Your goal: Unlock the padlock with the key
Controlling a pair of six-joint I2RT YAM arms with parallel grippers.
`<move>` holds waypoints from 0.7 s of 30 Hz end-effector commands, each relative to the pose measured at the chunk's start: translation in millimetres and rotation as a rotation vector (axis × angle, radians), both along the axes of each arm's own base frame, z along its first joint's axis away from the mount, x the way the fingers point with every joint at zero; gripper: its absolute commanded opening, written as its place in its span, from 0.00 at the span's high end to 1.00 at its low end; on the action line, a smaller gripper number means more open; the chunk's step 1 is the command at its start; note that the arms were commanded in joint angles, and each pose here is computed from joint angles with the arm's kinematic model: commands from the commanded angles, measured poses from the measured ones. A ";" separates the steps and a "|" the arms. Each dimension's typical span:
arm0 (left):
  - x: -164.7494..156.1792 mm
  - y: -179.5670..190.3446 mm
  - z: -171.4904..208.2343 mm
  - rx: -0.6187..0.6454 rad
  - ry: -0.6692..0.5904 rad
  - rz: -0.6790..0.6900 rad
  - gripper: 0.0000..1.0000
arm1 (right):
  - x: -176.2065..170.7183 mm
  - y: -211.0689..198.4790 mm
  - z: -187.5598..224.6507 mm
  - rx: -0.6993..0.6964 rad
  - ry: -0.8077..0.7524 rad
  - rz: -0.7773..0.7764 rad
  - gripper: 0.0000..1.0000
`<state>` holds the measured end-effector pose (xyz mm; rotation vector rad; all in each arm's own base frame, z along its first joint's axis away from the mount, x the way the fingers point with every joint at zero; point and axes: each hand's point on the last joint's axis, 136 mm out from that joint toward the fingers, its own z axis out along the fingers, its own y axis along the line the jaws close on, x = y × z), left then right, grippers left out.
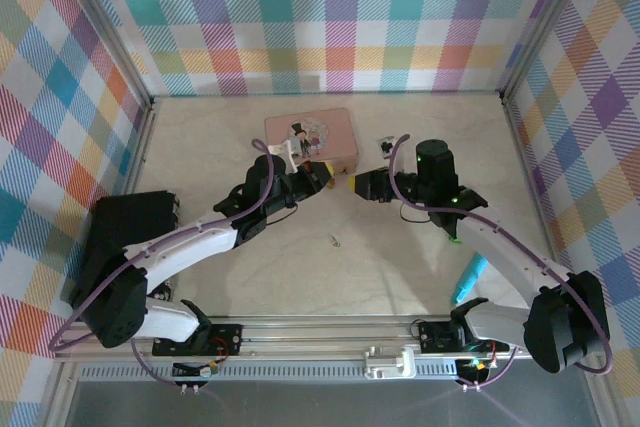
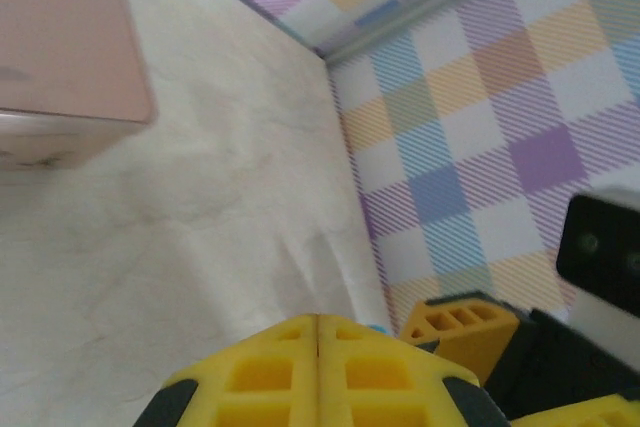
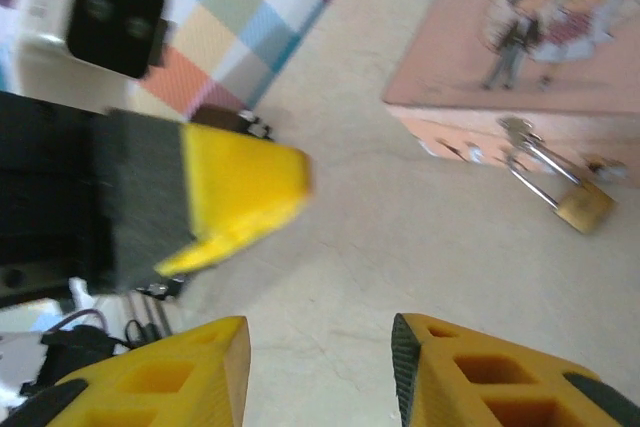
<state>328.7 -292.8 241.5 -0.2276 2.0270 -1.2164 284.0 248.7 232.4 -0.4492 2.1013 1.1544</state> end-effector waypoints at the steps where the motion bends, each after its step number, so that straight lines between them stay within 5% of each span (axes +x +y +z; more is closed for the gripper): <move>1: 15.0 56.4 -29.2 0.096 0.084 0.205 1.00 | -4.6 -15.4 -44.1 -0.167 0.095 -0.089 0.56; 9: 21.3 113.3 -69.8 0.100 0.209 0.342 0.99 | -46.0 10.8 -122.9 -0.488 0.278 -0.055 0.47; 21: 17.0 127.6 -78.2 0.068 0.231 0.359 0.66 | -51.2 39.8 -183.1 -0.818 0.386 -0.163 0.43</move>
